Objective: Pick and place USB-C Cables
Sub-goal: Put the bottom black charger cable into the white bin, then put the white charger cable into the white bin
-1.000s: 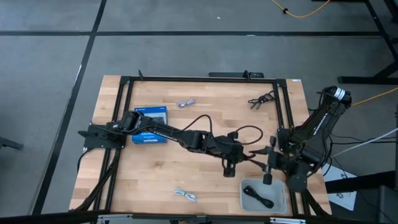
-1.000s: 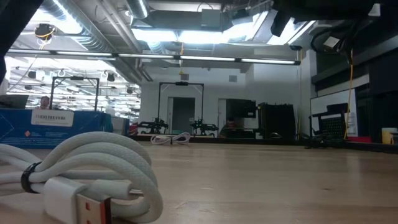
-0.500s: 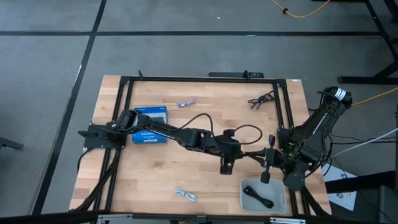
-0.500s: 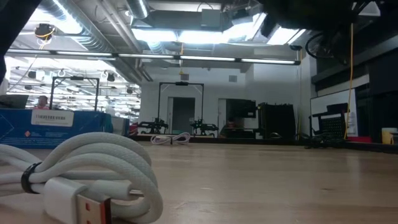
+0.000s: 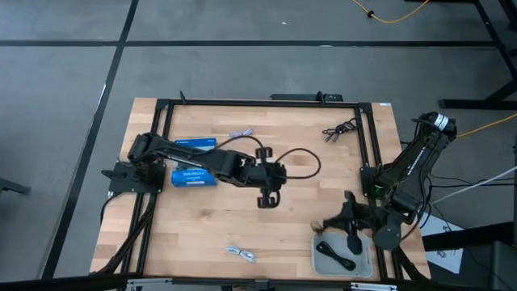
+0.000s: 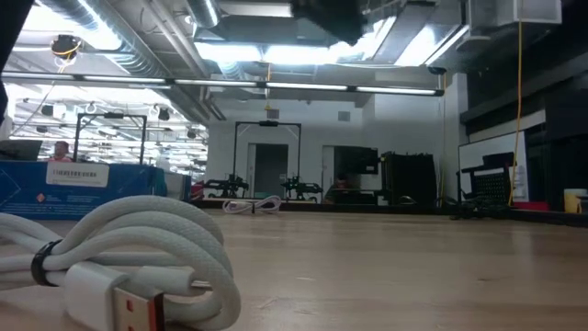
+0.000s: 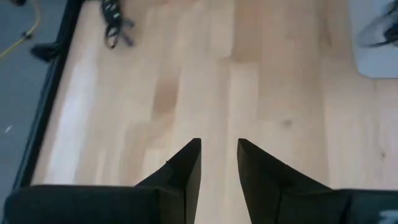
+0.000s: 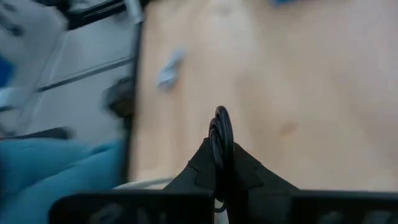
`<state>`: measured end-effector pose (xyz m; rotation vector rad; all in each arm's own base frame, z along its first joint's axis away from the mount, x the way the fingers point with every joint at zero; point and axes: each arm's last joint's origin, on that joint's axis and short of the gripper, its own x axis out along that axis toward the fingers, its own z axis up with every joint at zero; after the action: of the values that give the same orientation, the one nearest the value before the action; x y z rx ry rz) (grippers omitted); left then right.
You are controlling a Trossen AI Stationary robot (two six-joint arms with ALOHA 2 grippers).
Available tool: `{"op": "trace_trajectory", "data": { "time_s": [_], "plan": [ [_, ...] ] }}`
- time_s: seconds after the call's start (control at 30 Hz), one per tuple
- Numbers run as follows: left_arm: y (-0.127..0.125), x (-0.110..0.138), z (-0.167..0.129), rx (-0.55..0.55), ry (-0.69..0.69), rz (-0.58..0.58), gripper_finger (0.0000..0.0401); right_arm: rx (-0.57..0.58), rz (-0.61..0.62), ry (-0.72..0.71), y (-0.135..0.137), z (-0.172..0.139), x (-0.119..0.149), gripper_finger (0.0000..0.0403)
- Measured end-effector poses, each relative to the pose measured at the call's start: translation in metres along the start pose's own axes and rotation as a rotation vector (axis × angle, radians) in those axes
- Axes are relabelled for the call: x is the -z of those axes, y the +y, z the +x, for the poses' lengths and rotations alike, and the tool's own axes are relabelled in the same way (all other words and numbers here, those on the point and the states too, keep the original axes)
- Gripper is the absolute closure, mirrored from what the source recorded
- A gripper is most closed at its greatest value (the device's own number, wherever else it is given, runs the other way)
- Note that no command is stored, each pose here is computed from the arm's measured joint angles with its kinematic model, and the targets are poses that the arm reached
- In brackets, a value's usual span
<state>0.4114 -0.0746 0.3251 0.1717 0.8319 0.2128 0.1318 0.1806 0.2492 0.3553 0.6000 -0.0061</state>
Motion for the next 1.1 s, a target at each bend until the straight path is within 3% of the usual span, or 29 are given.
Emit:
{"op": "trace_trajectory", "data": {
  "time_s": [0.13,0.27,0.47,0.57,0.67,0.9,1.1],
  "plan": [
    [0.006,0.009,-0.009,-0.067,0.084,0.006,0.0305,-0.149,0.097,0.101,0.018,-0.012,-0.012,0.0395],
    [0.009,0.017,-0.01,-0.123,0.16,0.043,0.0305,-0.222,0.127,0.176,0.028,-0.023,-0.019,0.0395],
    [0.01,0.026,-0.012,-0.15,0.24,0.037,0.0305,-0.08,0.308,0.489,0.017,-0.022,0.005,0.0395],
    [0.012,0.029,-0.013,-0.169,0.275,0.057,0.0305,-0.072,0.349,0.585,0.022,-0.017,0.012,0.0395],
    [0.013,0.032,-0.013,-0.174,0.302,0.066,0.0305,-0.069,0.349,0.616,0.026,-0.011,0.018,0.0391],
    [0.013,0.032,-0.014,-0.178,0.301,0.045,0.0305,0.024,0.306,0.632,0.028,0.004,0.032,0.0323],
    [0.013,0.032,-0.014,-0.178,0.301,0.043,0.0305,0.032,0.297,0.687,0.029,0.007,0.037,0.0312]
  ]
}}
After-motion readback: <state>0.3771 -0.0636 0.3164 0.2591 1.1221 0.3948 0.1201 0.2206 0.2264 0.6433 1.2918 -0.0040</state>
